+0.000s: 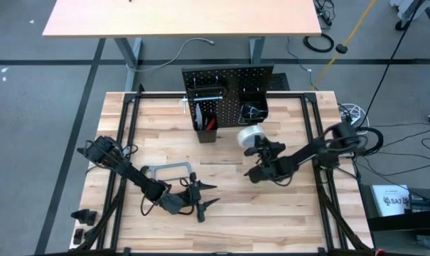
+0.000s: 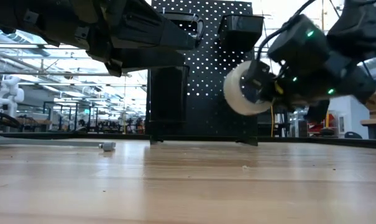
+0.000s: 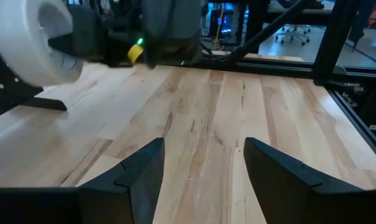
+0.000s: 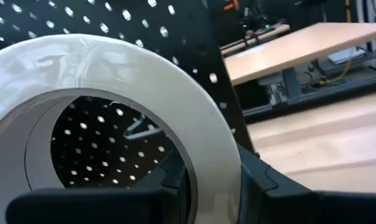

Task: Hang tools onto peg board
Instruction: Hang the white tape on the pegboard, then hang the hacksaw on the pegboard

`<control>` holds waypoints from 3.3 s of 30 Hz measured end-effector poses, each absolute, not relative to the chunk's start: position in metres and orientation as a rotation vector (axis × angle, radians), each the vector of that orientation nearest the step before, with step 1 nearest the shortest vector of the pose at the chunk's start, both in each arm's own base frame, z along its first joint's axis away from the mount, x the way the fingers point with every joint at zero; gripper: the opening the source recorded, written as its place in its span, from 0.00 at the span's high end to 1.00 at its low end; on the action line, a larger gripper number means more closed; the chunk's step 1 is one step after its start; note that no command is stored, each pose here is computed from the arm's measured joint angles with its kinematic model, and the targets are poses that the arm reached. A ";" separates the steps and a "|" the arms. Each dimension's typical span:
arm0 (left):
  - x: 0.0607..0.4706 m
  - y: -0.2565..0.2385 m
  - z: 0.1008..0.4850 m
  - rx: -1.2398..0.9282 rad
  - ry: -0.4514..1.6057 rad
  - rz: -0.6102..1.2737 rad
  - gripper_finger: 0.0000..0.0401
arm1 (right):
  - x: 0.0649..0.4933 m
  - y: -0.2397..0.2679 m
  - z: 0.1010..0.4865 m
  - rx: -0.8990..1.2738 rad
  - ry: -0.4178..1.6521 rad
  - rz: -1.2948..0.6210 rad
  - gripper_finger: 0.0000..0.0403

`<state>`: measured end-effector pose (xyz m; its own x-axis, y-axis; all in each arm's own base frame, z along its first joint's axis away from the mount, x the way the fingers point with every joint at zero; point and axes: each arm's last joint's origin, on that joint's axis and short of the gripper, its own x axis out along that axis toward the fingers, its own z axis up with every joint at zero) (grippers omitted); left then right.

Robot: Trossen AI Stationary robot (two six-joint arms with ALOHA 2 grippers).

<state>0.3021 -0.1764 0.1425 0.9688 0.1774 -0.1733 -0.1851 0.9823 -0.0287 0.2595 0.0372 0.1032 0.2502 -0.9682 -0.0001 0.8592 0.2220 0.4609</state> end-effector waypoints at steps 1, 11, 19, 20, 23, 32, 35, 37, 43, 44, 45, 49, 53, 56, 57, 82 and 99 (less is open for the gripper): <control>0.302 -0.176 0.143 -0.045 0.170 0.183 0.44 | 0.263 0.035 0.100 0.410 -0.321 -1.302 0.83; 0.302 -0.176 0.141 -0.035 0.186 0.174 0.44 | 0.293 0.010 0.091 0.394 -0.338 -1.407 0.83; 0.302 -0.176 0.141 -0.035 0.189 0.170 0.44 | 0.293 -0.010 0.091 0.406 -0.373 -1.468 0.83; 0.302 -0.176 0.141 -0.035 0.189 0.170 0.44 | 0.293 -0.010 0.091 0.405 -0.376 -1.471 0.83; 0.302 -0.176 0.140 -0.035 0.195 0.171 0.44 | 0.293 -0.015 0.091 0.410 -0.387 -1.485 0.83; 0.301 -0.176 0.139 -0.034 0.200 0.172 0.44 | 0.294 -0.020 0.092 0.429 -0.409 -1.499 0.83; 0.301 -0.176 0.139 -0.035 0.201 0.168 0.44 | 0.297 -0.023 0.094 0.416 -0.400 -1.509 0.83; 0.301 -0.176 0.139 -0.035 0.201 0.168 0.44 | 0.299 -0.025 0.096 0.409 -0.393 -1.516 0.83; 0.301 -0.177 0.139 -0.036 0.203 0.159 0.44 | 0.304 -0.031 0.099 0.398 -0.356 -1.527 0.83; 0.301 -0.177 0.139 -0.037 0.204 0.151 0.44 | 0.304 -0.031 0.099 0.391 -0.350 -1.529 0.83; 0.301 -0.177 0.139 -0.039 0.205 0.144 0.44 | 0.303 -0.031 0.099 0.385 -0.343 -1.531 0.83; 0.301 -0.178 0.139 -0.041 0.205 0.140 0.44 | 0.303 -0.033 0.099 0.366 -0.319 -1.537 0.83; 0.301 -0.179 0.139 -0.041 0.205 0.139 0.44 | 0.304 -0.036 0.098 0.366 -0.273 -1.529 0.77; 0.301 -0.179 0.139 -0.041 0.205 0.139 0.44 | 0.304 -0.038 0.097 0.375 -0.260 -1.526 0.68; 0.301 -0.179 0.139 -0.041 0.205 0.139 0.44 | 0.304 -0.039 0.097 0.379 -0.257 -1.525 0.66; 0.301 -0.179 0.140 -0.046 0.203 0.114 0.44 | 0.304 -0.035 0.096 0.205 -0.045 -1.504 0.39; 0.301 -0.180 0.140 -0.046 0.204 0.113 0.44 | 0.305 0.017 0.122 -0.077 0.143 -1.347 0.34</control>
